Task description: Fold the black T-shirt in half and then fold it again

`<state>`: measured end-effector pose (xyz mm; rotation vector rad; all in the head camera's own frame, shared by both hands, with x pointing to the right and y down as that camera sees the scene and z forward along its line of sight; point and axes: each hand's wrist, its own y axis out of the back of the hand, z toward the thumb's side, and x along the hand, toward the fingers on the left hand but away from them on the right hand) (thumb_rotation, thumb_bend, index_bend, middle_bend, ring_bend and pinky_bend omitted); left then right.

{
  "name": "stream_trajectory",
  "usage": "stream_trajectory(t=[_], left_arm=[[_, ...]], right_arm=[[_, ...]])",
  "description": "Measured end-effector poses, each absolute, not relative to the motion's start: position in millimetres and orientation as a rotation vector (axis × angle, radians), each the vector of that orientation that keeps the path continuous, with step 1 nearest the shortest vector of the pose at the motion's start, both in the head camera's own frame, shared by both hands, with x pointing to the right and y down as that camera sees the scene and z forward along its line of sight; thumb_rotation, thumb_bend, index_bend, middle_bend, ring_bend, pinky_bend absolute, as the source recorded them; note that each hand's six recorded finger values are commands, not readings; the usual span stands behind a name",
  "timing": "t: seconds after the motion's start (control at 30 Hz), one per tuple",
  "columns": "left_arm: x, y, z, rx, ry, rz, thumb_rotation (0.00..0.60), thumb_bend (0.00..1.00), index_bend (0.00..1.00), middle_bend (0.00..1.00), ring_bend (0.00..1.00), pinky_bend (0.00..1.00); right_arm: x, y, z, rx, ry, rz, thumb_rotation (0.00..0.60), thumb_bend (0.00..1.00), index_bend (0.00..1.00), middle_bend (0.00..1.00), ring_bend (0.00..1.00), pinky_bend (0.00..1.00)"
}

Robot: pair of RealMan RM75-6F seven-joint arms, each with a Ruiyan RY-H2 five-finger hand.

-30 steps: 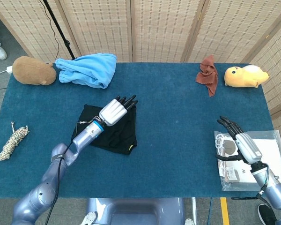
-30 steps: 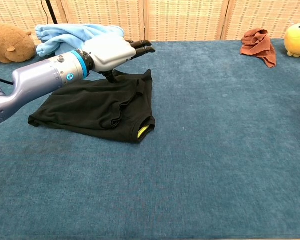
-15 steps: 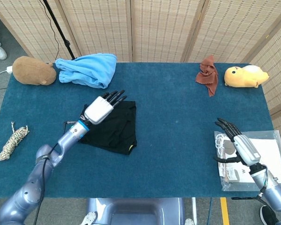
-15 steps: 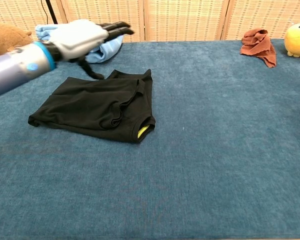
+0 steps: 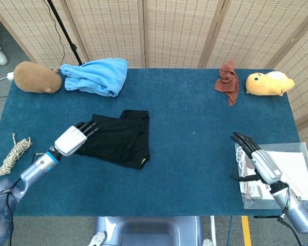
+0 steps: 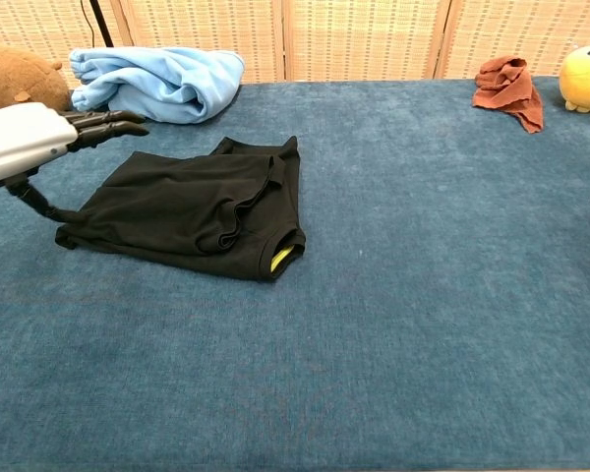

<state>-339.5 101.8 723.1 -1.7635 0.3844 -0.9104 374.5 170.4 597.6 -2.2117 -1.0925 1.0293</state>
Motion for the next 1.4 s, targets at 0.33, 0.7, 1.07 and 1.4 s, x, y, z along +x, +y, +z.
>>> stream_trajectory(t=[0.33, 0.7, 1.07, 1.4], left_arm=[[-333.2, 116.3, 736.8, -1.787, 0.313, -0.925, 0.600, 0.14, 0.00, 0.00, 0.13, 0.28], [-344.2, 118.7, 735.8, -1.785, 0.288, -0.942, 0.600, 0.14, 0.00, 0.00, 0.13, 0.28], [-356.8, 125.6, 741.0, -1.780, 0.242, -0.988, 0.600, 0.14, 0.00, 0.00, 0.13, 0.28], [-342.2, 119.4, 747.1, -1.777, 0.272, -0.991, 0.600, 0.30, 0.08, 0.00, 0.15, 0.29]], right_arm=[[375.5, 170.5, 595.8, -2.204, -1.098, 1.029, 0.600, 0.00, 0.00, 0.00, 0.00, 0.00], [380.6, 169.7, 593.3, -2.195, -1.118, 1.030, 0.600, 0.00, 0.00, 0.00, 0.00, 0.00], [379.8, 169.7, 593.0, -2.196, -1.118, 1.027, 0.600, 0.00, 0.00, 0.00, 0.00, 0.00], [380.3, 169.3, 592.8, -2.194, -1.120, 1.028, 0.600, 0.00, 0.00, 0.00, 0.00, 0.00]])
